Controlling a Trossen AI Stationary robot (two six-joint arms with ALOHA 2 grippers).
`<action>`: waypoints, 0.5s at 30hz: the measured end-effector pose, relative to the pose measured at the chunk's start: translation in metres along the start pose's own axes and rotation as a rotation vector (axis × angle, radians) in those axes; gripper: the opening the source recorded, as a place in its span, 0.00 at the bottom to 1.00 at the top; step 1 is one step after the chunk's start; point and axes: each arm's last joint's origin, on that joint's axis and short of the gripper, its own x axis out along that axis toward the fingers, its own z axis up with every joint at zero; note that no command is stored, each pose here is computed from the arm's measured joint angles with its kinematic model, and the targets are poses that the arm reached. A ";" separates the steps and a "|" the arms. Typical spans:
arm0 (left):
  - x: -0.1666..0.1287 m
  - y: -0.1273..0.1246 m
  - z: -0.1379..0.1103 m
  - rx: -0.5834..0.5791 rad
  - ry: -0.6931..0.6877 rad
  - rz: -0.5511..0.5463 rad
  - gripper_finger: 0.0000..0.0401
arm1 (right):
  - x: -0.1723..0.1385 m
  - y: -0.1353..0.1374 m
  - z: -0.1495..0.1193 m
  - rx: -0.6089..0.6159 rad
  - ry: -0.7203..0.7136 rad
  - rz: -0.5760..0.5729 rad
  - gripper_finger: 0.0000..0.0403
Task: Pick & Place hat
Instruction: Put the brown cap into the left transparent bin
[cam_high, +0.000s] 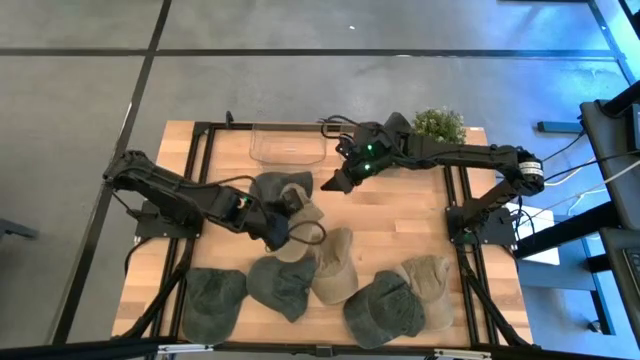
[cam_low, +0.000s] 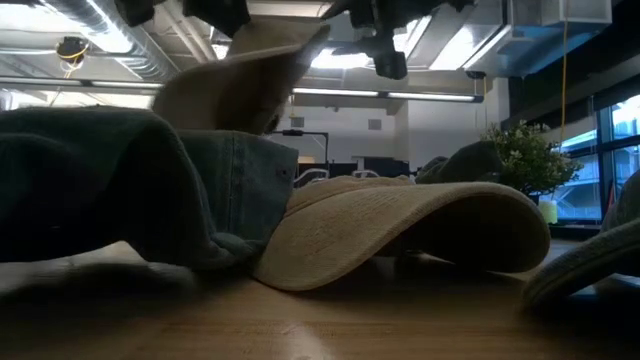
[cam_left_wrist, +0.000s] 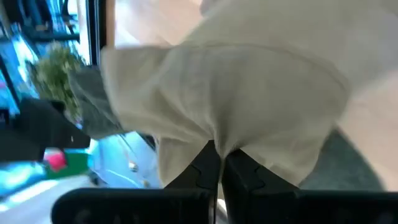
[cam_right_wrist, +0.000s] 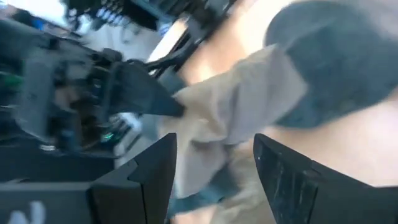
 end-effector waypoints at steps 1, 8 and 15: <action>0.002 0.000 0.004 0.030 0.002 0.010 0.01 | 0.000 -0.001 0.001 0.012 0.019 0.026 0.53; 0.008 0.000 0.026 0.175 -0.020 0.100 0.01 | 0.018 -0.010 0.001 0.098 0.106 0.063 0.53; 0.005 0.003 0.034 0.248 -0.055 0.155 0.01 | 0.048 -0.031 -0.004 0.224 0.248 0.076 0.53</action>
